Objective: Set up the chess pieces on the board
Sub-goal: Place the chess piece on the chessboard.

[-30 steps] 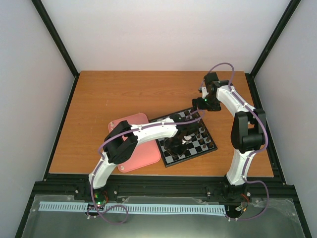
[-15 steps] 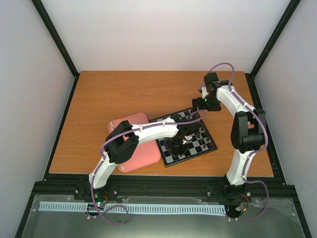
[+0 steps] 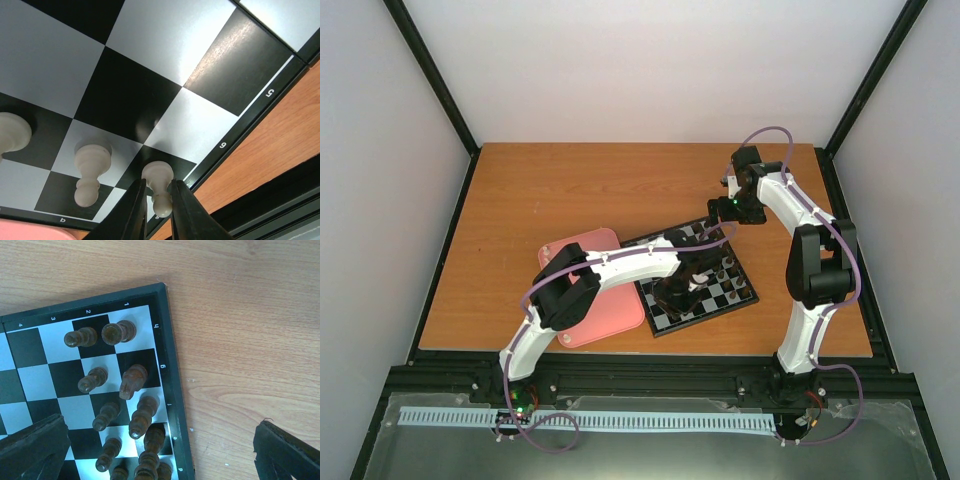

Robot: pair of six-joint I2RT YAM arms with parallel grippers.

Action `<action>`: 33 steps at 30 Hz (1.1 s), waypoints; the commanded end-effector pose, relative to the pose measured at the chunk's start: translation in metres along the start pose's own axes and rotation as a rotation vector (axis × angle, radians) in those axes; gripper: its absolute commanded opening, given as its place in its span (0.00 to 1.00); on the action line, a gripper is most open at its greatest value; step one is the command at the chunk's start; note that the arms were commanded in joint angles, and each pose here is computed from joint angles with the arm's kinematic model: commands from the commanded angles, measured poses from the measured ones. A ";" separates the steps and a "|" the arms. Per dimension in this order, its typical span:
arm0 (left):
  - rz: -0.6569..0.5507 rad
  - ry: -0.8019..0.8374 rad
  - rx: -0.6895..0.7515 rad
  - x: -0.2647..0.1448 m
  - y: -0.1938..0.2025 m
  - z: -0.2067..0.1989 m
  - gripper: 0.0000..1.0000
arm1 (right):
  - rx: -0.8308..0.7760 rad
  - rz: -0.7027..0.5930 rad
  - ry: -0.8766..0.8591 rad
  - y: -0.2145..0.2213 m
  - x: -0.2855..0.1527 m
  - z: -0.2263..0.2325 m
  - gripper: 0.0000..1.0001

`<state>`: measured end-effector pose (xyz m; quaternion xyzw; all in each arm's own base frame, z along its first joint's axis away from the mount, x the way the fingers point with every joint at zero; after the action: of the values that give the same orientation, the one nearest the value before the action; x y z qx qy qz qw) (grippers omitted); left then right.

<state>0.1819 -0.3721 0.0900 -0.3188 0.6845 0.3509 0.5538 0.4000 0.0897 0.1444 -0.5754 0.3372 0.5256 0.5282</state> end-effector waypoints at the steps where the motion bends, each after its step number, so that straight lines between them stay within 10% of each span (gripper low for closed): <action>1: -0.008 0.014 0.025 -0.015 0.006 -0.002 0.17 | -0.007 -0.020 -0.003 -0.004 -0.001 -0.001 1.00; 22: -0.059 0.048 0.037 -0.043 0.009 -0.008 0.29 | -0.009 -0.028 0.000 -0.004 -0.006 0.000 1.00; 33: -0.233 0.069 0.052 -0.130 0.016 -0.014 0.88 | -0.008 -0.048 0.019 -0.009 -0.016 -0.001 1.00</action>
<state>0.1854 -0.3777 0.1706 -0.3667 0.6849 0.2911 0.5583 0.4002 0.0895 0.1449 -0.5761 0.3376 0.5248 0.5280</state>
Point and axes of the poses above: each gripper's point midway between its finger pads, its own x axis out along the fingers, its own z axis along the line the jaws close on, y = z × x, the point moved 5 cm from there along -x, back along the fingers, and after that the axes turned 5 degrees about -x, right-handed, at the moved point
